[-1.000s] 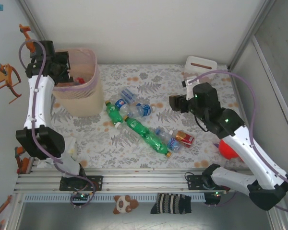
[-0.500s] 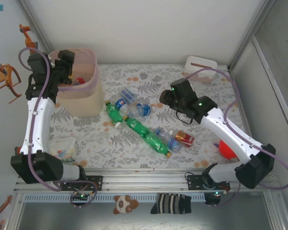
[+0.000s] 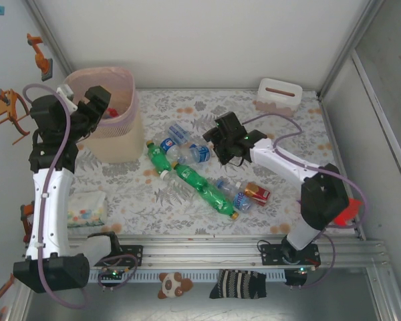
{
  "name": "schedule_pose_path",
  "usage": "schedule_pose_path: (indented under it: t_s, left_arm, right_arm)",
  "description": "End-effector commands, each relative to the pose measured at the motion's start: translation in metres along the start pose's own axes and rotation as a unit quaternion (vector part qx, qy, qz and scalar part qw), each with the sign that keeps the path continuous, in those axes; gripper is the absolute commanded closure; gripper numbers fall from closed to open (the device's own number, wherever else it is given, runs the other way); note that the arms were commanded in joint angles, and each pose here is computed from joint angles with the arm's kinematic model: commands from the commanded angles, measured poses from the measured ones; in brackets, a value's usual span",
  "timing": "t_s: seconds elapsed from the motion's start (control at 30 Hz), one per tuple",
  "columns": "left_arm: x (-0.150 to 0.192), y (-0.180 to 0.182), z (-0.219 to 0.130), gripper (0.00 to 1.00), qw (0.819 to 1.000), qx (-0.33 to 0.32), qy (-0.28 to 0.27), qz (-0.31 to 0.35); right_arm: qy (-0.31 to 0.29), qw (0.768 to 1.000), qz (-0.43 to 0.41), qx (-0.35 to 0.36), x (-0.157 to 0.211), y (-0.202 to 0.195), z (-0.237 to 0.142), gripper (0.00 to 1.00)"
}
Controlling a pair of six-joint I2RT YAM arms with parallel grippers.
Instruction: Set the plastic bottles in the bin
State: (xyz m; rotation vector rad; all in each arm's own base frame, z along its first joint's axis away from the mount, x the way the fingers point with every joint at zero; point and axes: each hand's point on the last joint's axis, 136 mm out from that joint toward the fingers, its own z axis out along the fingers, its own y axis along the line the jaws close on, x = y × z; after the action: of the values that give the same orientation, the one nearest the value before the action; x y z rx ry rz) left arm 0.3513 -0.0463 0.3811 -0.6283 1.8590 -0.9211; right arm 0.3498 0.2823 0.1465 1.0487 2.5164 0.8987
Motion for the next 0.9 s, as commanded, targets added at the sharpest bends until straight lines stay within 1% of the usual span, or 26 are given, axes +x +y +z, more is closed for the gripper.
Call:
schedule_pose_path:
  t_s: [0.0, 0.17, 0.47, 0.6, 0.7, 0.87]
  left_arm:
    - [0.015, 0.011, -0.006, 0.14, 1.0, -0.01, 0.019, 0.014]
    - [0.026, 0.022, -0.011, 0.14, 0.999, -0.022, 0.025, 0.005]
    - [0.031, 0.028, -0.013, 0.14, 0.999, -0.029, 0.028, 0.005]
    - [0.032, 0.03, -0.011, 0.14, 0.999, -0.031, 0.032, 0.006]
    - [0.032, 0.031, -0.01, 0.14, 0.999, -0.034, 0.034, 0.008]
    - [0.033, 0.033, -0.007, 0.14, 0.999, -0.037, 0.036, 0.006]
  right_arm:
    - [0.031, 0.997, 0.074, -0.02, 0.01, 0.008, 0.021, 0.21]
    - [0.066, 0.992, 0.111, -0.01, 0.021, 0.005, 0.055, 0.18]
    - [0.101, 0.982, 0.159, -0.006, 0.03, -0.006, 0.102, 0.18]
    - [0.1, 0.98, 0.172, -0.009, 0.028, -0.01, 0.117, 0.22]
    - [0.104, 0.979, 0.175, -0.012, 0.028, -0.01, 0.125, 0.27]
    - [0.096, 0.979, 0.178, -0.01, 0.026, -0.015, 0.126, 0.33]
